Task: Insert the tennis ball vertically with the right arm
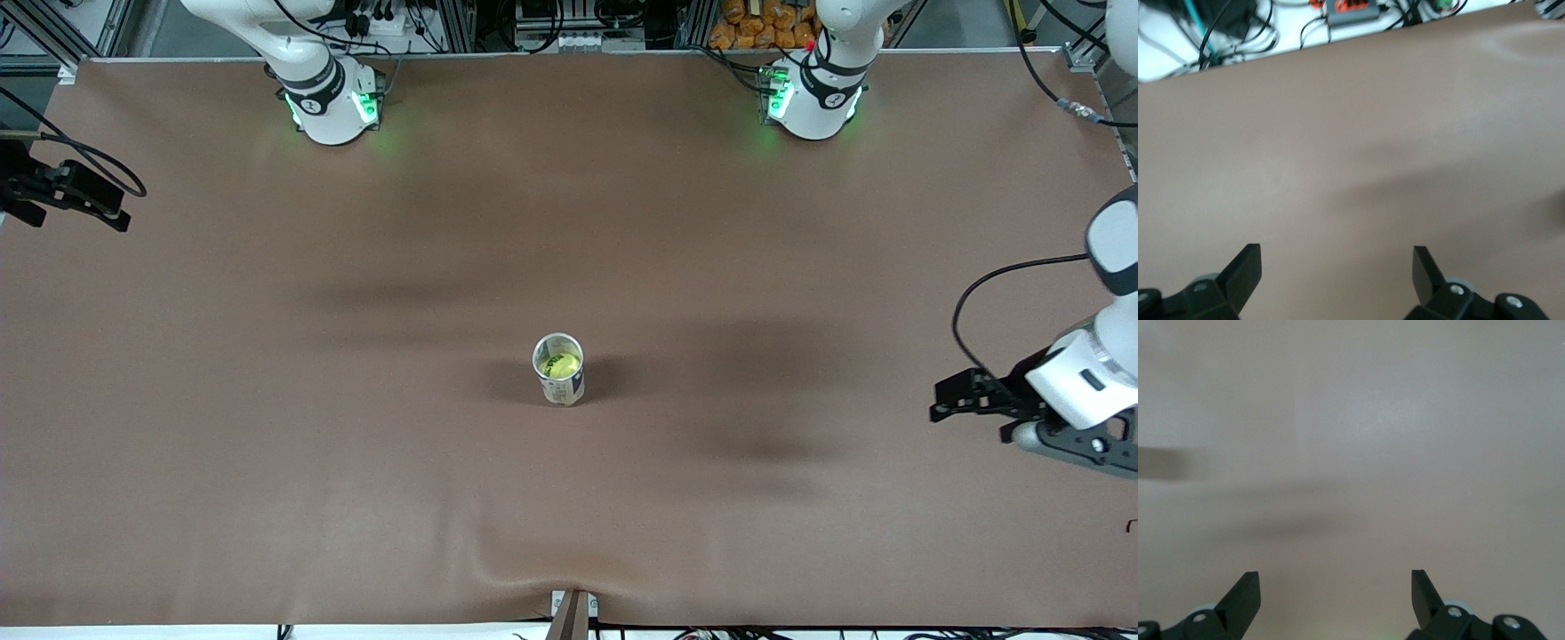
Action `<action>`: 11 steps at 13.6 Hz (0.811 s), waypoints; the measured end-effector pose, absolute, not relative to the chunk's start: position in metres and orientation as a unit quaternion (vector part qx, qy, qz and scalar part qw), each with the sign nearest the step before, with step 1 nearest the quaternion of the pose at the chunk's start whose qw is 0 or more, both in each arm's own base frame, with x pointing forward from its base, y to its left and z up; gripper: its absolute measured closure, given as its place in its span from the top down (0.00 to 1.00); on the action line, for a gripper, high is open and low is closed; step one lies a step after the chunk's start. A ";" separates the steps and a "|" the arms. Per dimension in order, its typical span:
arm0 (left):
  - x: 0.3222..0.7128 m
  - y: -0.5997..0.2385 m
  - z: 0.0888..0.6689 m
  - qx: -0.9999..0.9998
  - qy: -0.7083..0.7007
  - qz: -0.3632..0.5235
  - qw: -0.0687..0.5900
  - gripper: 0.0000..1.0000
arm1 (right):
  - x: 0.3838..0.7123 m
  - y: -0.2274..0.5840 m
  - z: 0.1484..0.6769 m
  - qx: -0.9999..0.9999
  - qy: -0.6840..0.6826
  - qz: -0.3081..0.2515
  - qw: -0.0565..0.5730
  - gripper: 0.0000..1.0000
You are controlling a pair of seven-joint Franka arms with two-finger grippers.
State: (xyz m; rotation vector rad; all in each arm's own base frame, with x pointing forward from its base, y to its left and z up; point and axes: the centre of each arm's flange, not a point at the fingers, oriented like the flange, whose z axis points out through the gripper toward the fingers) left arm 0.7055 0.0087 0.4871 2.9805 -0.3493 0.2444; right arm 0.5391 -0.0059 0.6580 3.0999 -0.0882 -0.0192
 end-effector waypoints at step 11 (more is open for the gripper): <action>0.666 0.031 0.535 0.998 -0.022 0.017 0.049 1.00 | 0.541 -0.004 0.660 0.999 -0.027 0.002 0.017 1.00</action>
